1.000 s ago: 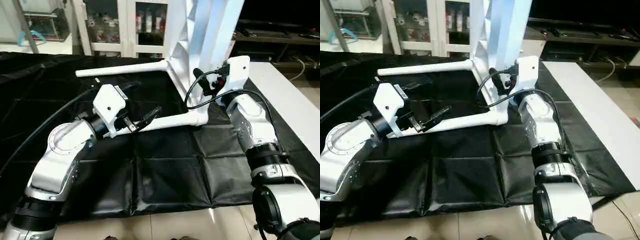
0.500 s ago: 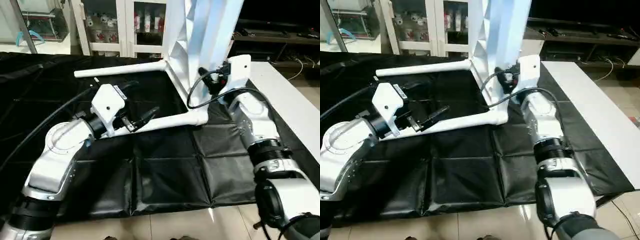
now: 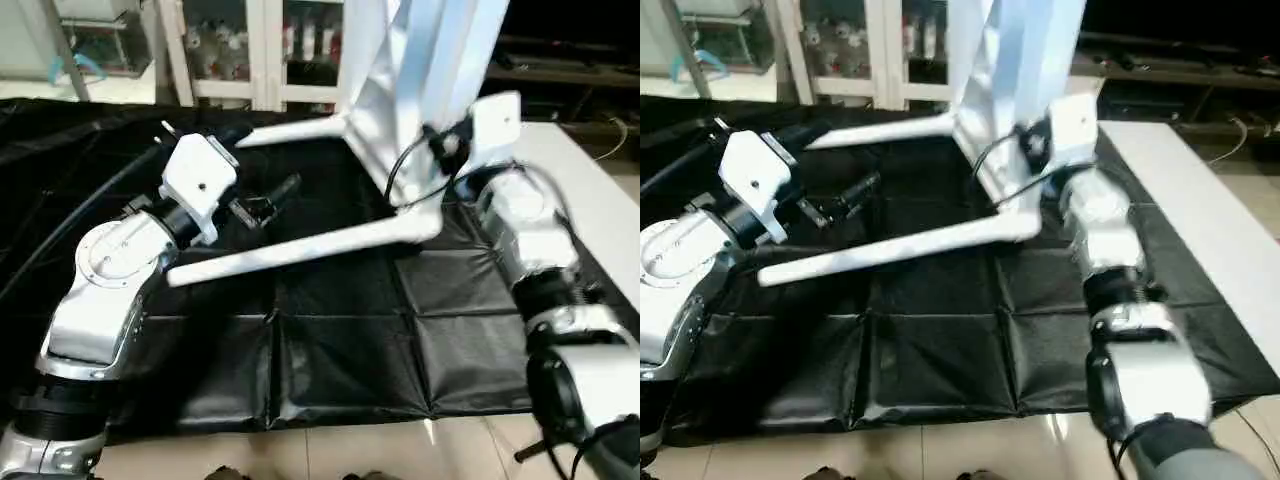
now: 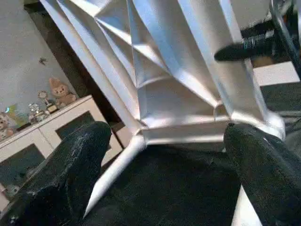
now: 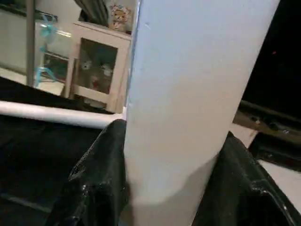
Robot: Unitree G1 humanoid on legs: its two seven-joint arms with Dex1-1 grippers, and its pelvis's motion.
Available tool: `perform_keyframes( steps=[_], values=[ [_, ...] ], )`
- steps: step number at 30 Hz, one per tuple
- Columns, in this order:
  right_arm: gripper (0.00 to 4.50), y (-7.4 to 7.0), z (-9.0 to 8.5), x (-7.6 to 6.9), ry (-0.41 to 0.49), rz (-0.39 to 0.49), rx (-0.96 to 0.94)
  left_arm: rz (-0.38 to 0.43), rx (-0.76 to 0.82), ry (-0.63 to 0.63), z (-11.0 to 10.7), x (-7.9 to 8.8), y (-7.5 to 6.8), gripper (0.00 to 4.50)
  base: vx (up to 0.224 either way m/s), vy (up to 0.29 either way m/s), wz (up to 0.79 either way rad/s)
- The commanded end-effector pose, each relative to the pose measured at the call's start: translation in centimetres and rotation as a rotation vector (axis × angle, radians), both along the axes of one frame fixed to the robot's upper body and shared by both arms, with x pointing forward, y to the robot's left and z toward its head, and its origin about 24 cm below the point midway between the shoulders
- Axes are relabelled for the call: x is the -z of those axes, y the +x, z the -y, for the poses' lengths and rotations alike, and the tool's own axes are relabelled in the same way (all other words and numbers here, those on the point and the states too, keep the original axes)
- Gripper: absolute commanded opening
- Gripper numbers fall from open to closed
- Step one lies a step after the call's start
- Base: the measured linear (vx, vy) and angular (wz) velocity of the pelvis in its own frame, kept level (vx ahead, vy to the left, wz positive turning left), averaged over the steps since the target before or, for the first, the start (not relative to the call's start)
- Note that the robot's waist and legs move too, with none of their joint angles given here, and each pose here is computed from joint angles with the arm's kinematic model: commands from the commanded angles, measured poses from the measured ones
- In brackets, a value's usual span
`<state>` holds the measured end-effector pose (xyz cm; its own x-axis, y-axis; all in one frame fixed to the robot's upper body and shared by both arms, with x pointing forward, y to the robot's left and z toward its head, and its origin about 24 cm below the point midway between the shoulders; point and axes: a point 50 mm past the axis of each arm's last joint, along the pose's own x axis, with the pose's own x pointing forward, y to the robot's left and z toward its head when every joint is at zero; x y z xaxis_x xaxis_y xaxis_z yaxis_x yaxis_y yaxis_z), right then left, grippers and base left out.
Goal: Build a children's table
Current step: Flip table
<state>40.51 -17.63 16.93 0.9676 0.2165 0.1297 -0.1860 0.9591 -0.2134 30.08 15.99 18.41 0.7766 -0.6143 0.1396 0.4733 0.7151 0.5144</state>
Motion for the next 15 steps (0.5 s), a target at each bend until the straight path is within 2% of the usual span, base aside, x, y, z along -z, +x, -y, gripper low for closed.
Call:
perform_keyframes(
  steps=[1,6,9,11,13,15],
  values=[
    [1.98,-0.2,0.7,-6.0,-0.228,0.252,0.050,0.045,-0.022,0.016,0.0,-0.8,0.2,4.50,0.000,0.000,0.00],
    [1.98,-0.5,0.8,-7.8,-0.319,0.338,0.066,0.080,-0.041,0.028,0.0,-1.4,0.3,4.50,0.000,0.000,0.00],
    [1.98,-0.5,0.8,-8.2,-0.348,0.352,0.066,0.097,-0.052,0.028,-0.2,-1.9,0.3,4.50,0.000,0.000,0.00],
    [1.98,-0.6,0.7,-9.2,-0.406,0.387,0.076,0.145,-0.078,0.027,-0.5,-3.3,0.4,4.50,0.000,0.000,0.00],
    [1.98,-0.7,0.7,-9.7,-0.431,0.405,0.078,0.171,-0.092,0.029,-0.6,-4.0,0.4,4.50,0.000,0.000,0.00],
    [1.98,-0.8,0.7,-10.7,-0.493,0.435,0.079,0.243,-0.134,0.017,-1.1,-6.0,0.4,4.50,0.000,0.000,0.00]
  ],
)
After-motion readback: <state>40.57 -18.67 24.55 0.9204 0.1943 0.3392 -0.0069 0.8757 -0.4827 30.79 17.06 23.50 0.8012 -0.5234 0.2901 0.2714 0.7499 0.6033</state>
